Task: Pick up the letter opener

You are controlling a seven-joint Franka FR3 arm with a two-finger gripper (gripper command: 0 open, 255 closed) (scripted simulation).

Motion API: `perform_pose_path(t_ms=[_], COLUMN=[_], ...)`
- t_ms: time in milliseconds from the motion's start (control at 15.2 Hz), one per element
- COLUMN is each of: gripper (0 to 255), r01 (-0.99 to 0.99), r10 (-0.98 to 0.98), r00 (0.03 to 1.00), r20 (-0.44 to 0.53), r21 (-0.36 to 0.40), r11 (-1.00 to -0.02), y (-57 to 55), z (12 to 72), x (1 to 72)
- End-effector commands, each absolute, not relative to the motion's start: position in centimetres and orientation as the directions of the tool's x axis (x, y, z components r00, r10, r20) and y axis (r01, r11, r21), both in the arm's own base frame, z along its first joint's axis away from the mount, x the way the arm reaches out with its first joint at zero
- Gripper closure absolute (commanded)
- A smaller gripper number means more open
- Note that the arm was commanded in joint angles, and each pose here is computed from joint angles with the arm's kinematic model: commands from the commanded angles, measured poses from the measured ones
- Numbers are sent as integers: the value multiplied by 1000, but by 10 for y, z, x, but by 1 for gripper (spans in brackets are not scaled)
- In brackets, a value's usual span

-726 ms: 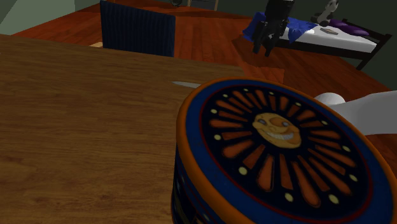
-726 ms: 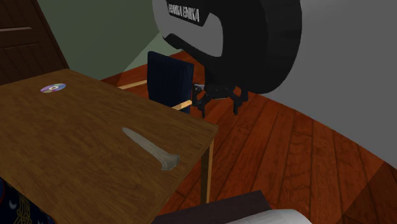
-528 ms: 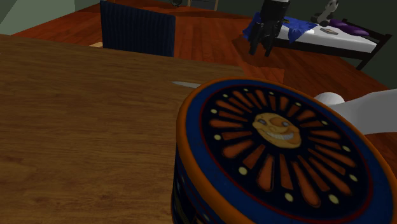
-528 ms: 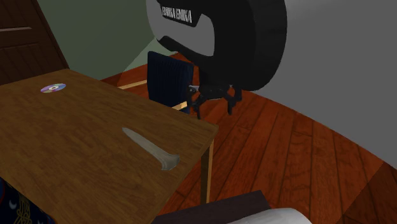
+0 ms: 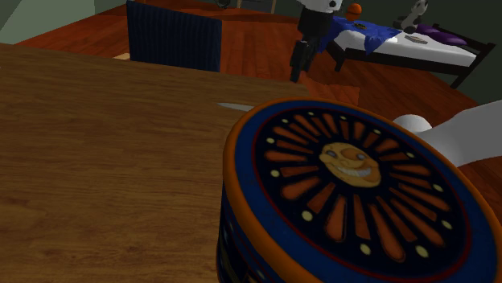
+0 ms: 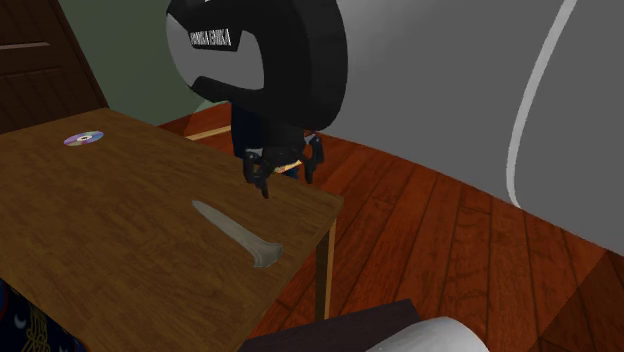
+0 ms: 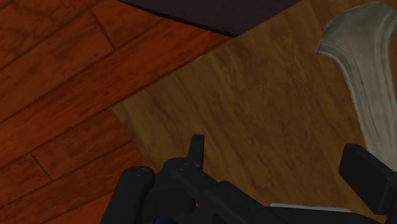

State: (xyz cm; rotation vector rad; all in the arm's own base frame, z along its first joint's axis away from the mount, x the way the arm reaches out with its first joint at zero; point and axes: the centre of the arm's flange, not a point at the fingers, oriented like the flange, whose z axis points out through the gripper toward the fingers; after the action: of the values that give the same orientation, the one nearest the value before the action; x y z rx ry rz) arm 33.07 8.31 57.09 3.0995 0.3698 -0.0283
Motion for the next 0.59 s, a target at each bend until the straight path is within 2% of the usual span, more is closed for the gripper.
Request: perform_pose_path(t_ms=[0,528], gripper=[0,0], r01=[325,632], r10=[325,633], r00=[946,774], r20=[-18,-3], r21=[5,-41], r11=[-946,-774], y=[108,201], z=[564,542], x=[336,328])
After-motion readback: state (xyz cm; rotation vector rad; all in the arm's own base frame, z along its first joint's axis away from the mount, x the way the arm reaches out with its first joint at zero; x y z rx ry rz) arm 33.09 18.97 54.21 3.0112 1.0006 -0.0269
